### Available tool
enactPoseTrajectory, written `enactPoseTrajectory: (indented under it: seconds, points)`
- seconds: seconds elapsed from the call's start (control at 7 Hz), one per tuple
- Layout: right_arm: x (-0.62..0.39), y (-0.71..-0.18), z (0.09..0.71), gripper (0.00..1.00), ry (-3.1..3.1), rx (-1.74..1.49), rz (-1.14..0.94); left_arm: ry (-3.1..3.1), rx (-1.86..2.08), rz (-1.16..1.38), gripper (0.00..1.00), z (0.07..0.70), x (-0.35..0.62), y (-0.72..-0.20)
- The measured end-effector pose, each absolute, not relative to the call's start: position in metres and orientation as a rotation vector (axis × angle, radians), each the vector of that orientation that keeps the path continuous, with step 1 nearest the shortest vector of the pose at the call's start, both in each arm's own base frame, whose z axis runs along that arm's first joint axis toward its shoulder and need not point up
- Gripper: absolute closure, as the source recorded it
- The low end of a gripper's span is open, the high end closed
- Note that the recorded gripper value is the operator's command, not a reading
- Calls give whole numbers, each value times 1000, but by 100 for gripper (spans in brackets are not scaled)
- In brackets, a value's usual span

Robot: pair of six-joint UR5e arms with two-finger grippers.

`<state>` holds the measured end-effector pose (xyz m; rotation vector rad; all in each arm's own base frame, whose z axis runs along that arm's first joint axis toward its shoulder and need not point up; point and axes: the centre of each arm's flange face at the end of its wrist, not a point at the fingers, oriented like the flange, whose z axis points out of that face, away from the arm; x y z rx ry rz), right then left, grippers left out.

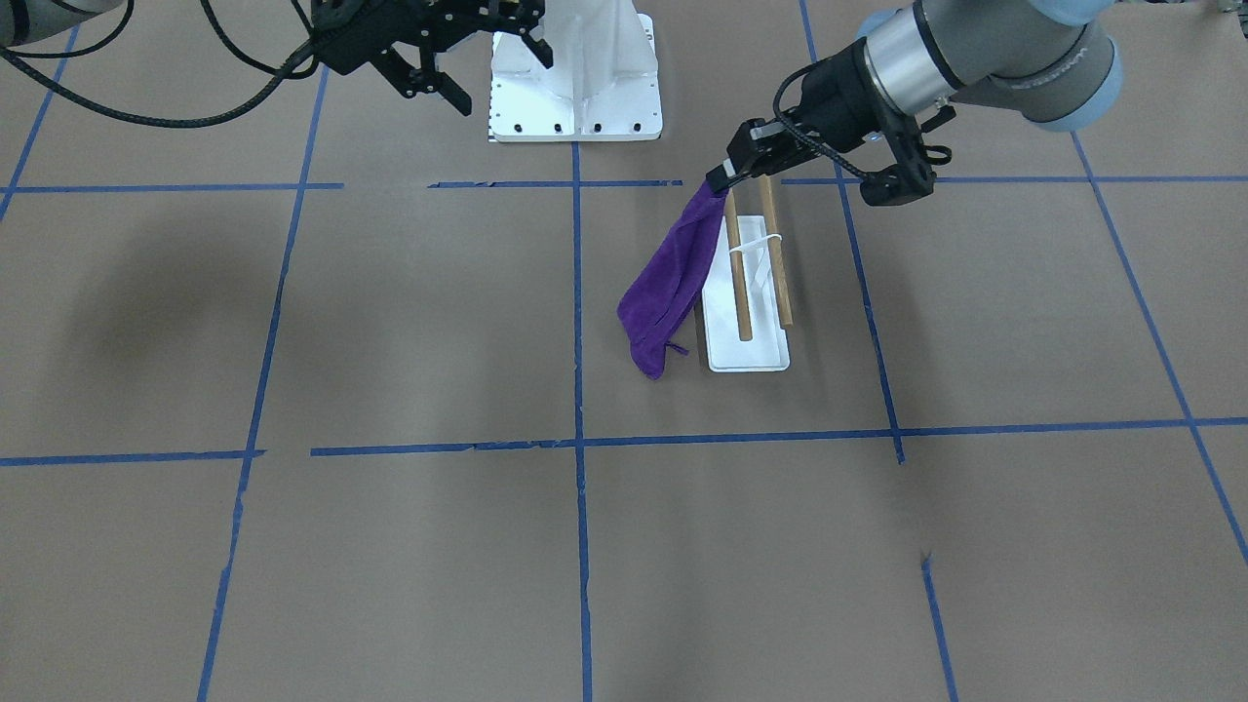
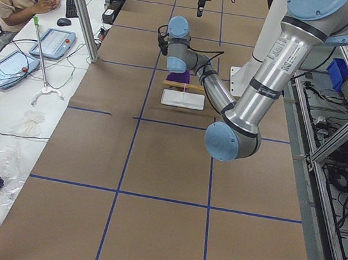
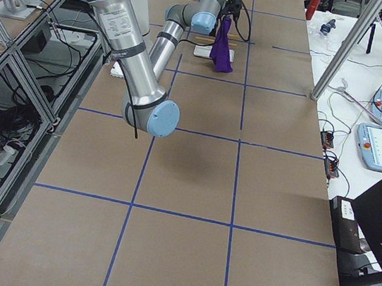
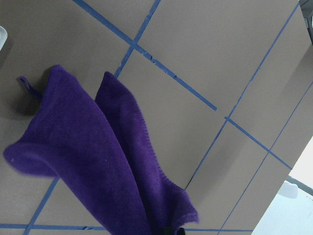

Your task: Hang towel on rack

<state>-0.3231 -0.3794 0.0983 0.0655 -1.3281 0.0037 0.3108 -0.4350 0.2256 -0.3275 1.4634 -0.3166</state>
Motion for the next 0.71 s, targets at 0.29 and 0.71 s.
enactPoseTrajectory:
  seconds: [0.29, 0.71]
  points:
    - [-304, -394, 133, 0, -1277, 57, 70, 1451, -260, -298, 100, 288, 270, -423]
    - [-269, -420, 191, 0, -1189, 46, 200, 1409, -142, -270, 5, 377, 189, -419]
